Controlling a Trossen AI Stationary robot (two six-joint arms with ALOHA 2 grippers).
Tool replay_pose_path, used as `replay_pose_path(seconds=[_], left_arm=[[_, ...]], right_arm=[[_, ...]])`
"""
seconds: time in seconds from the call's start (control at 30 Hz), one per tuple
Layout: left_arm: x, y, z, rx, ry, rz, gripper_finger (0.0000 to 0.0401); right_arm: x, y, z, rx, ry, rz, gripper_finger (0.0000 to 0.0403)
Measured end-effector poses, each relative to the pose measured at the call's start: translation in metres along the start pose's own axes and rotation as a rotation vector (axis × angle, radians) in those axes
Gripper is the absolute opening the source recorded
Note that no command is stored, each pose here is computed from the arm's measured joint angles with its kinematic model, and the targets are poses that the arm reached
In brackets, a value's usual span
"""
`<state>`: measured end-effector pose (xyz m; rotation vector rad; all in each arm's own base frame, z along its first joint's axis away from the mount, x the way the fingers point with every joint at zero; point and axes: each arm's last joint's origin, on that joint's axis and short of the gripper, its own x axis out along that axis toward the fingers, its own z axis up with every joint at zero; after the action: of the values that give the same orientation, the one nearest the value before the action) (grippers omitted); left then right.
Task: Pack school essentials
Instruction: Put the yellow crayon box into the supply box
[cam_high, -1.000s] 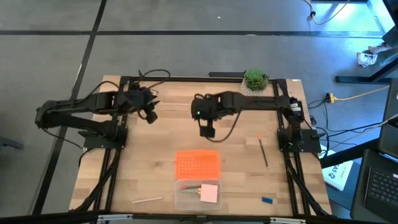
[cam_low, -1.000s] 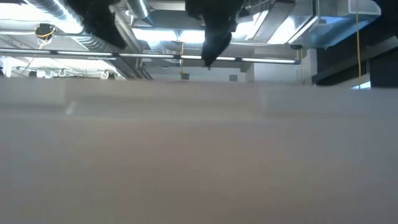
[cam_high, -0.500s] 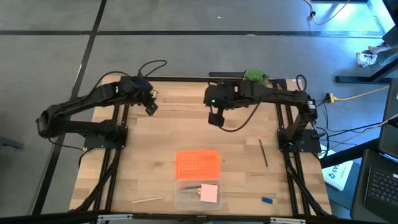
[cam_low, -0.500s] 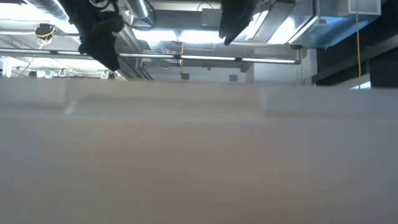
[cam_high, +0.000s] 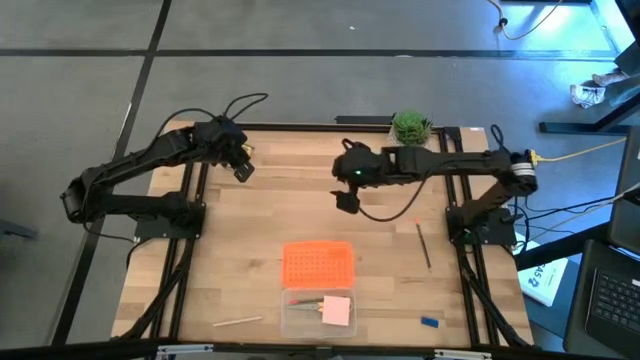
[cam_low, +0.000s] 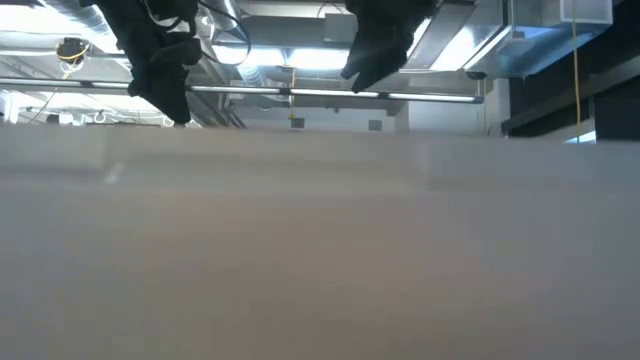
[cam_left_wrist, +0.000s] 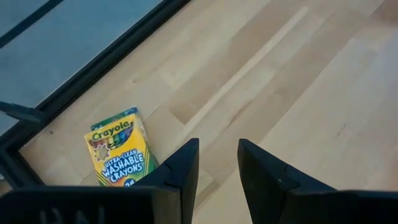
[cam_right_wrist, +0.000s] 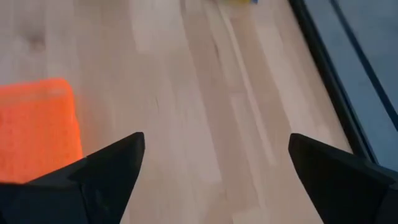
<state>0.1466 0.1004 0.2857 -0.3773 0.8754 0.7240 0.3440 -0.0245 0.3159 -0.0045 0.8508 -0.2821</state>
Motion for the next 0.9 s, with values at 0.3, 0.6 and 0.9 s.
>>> replay_pose_path(seconds=[0.3, 0.6, 0.9], left_arm=[[0.0, 0.0, 0.003, -0.002, -0.027, 0.003, 0.0104], [0.0, 0.001, 0.003, -0.003, -0.034, 0.034, 0.0104], [0.0, 0.001, 0.002, -0.063, -0.029, 0.037, 0.0104]], right_arm=[[-0.015, -0.005, -0.018, 0.006, -0.168, 0.011, 0.0398], [-0.014, -0.004, -0.018, -0.041, -0.166, 0.005, 0.0398], [-0.014, -0.004, -0.018, -0.039, -0.167, 0.005, 0.0398]])
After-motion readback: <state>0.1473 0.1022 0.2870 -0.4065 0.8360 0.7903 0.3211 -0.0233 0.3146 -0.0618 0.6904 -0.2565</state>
